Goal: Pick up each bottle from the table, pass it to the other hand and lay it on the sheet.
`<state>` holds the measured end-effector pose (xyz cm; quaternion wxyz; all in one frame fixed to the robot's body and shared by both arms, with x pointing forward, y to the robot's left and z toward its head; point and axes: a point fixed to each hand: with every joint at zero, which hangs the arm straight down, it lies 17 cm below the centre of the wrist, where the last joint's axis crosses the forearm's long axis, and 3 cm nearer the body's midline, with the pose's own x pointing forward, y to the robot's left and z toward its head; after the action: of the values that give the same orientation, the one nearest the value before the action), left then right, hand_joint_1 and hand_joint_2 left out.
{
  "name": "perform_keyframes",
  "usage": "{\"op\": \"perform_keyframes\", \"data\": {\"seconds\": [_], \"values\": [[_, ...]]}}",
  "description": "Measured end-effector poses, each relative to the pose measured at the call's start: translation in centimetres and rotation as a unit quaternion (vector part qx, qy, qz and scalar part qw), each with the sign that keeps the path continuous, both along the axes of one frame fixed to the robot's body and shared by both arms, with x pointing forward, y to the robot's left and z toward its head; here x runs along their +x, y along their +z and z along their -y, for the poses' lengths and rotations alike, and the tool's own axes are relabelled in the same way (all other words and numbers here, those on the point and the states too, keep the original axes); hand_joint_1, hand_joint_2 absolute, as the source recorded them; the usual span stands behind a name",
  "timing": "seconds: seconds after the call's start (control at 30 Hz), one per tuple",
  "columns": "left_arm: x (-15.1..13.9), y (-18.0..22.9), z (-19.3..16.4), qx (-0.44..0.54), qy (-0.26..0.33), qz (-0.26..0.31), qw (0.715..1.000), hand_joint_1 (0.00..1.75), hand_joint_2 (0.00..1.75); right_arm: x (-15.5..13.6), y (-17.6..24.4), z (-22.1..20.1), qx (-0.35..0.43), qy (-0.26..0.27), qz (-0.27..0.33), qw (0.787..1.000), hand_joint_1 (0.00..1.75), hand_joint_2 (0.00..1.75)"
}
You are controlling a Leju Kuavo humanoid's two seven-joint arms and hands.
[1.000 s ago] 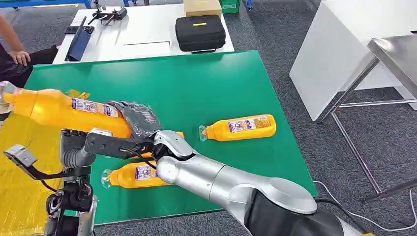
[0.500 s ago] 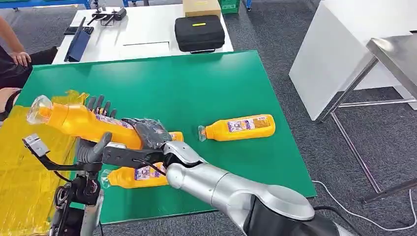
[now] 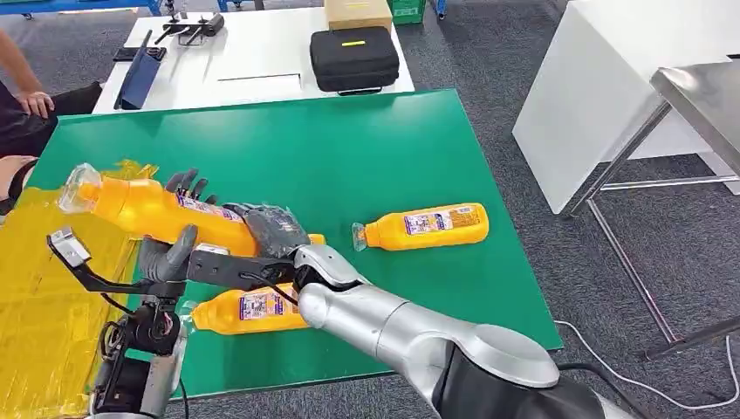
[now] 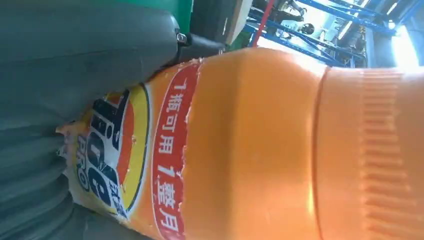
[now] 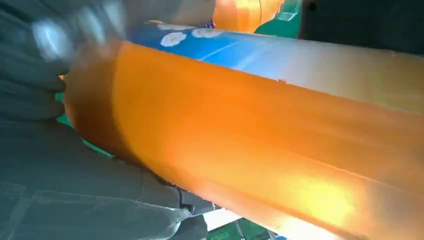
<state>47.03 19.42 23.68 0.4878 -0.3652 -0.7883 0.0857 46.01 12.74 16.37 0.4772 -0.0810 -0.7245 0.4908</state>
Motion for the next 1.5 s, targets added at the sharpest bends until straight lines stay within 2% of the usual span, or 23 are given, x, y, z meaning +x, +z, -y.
{"op": "perform_keyframes", "data": {"seconds": [0.27,0.3,0.33,0.47,0.5,0.6,0.67,0.73,0.8,0.87,0.93,1.03,1.1,1.2,1.27,1.37,1.5], "values": [[0.4,-0.2,-0.2,-0.009,0.002,0.000,1.000,1.75,1.75,0.1,0.0,0.1,0.003,-0.002,-0.002,1.000,1.75,1.75],[0.4,-0.2,-0.2,-0.011,0.002,0.001,1.000,1.75,1.75,0.2,0.1,0.1,0.004,-0.002,-0.002,1.000,0.23,1.75],[0.5,-0.2,-0.3,-0.013,0.003,0.003,1.000,1.75,1.75,0.2,0.2,0.2,0.005,-0.003,-0.002,1.000,0.00,1.75],[1.0,0.0,-0.9,-0.011,0.011,0.011,1.000,1.75,1.75,0.3,0.4,0.1,0.011,0.006,-0.008,1.000,0.00,1.75],[1.1,0.0,-1.1,-0.009,0.012,0.013,1.000,1.75,1.75,0.4,0.5,0.1,0.011,0.008,-0.009,1.000,0.00,0.00],[1.8,-0.3,-2.1,0.013,0.042,0.014,0.999,1.75,1.75,0.6,0.9,0.0,0.026,0.013,-0.014,0.999,0.00,0.00],[3.0,-0.8,-3.9,0.074,0.118,0.017,0.990,1.75,1.75,0.8,1.7,0.1,0.060,0.020,-0.022,0.998,0.00,0.00],[4.5,-1.6,-7.4,0.195,0.243,0.016,0.950,1.75,1.75,1.4,3.4,0.4,0.101,0.028,-0.019,0.994,0.00,0.00],[5.2,-1.7,-10.7,0.281,0.330,0.018,0.901,1.75,1.75,2.3,5.1,0.9,0.129,0.035,-0.007,0.991,0.00,0.00],[5.2,-1.4,-14.4,0.356,0.410,0.027,0.839,1.75,1.75,2.8,6.6,1.4,0.144,0.043,0.013,0.989,0.00,0.00],[4.2,-1.3,-18.3,0.433,0.494,0.038,0.753,1.75,1.75,3.1,7.4,1.7,0.146,0.048,0.028,0.988,0.00,0.00],[1.8,-1.9,-22.6,0.497,0.565,0.047,0.657,1.75,1.75,2.6,7.4,2.0,0.142,0.053,0.040,0.988,0.00,0.00],[0.5,-2.9,-24.1,0.533,0.580,0.049,0.614,1.75,1.75,2.3,7.2,2.3,0.151,0.050,0.037,0.987,0.00,0.00],[-1.0,-5.3,-24.3,0.623,0.563,0.069,0.539,1.75,1.75,1.9,7.2,3.2,0.175,0.036,0.033,0.983,0.00,0.00],[-1.6,-6.9,-24.8,0.652,0.551,0.063,0.518,1.75,1.75,2.0,7.3,4.2,0.196,0.020,0.029,0.980,0.00,0.00],[-2.4,-8.0,-25.6,0.659,0.549,0.049,0.511,1.75,1.75,2.2,7.5,5.2,0.220,0.005,0.024,0.975,0.00,0.00],[-2.2,-10.6,-23.4,0.727,0.498,0.080,0.466,1.75,1.75,1.6,6.8,6.4,0.224,-0.012,0.030,0.974,0.00,0.00]]}}
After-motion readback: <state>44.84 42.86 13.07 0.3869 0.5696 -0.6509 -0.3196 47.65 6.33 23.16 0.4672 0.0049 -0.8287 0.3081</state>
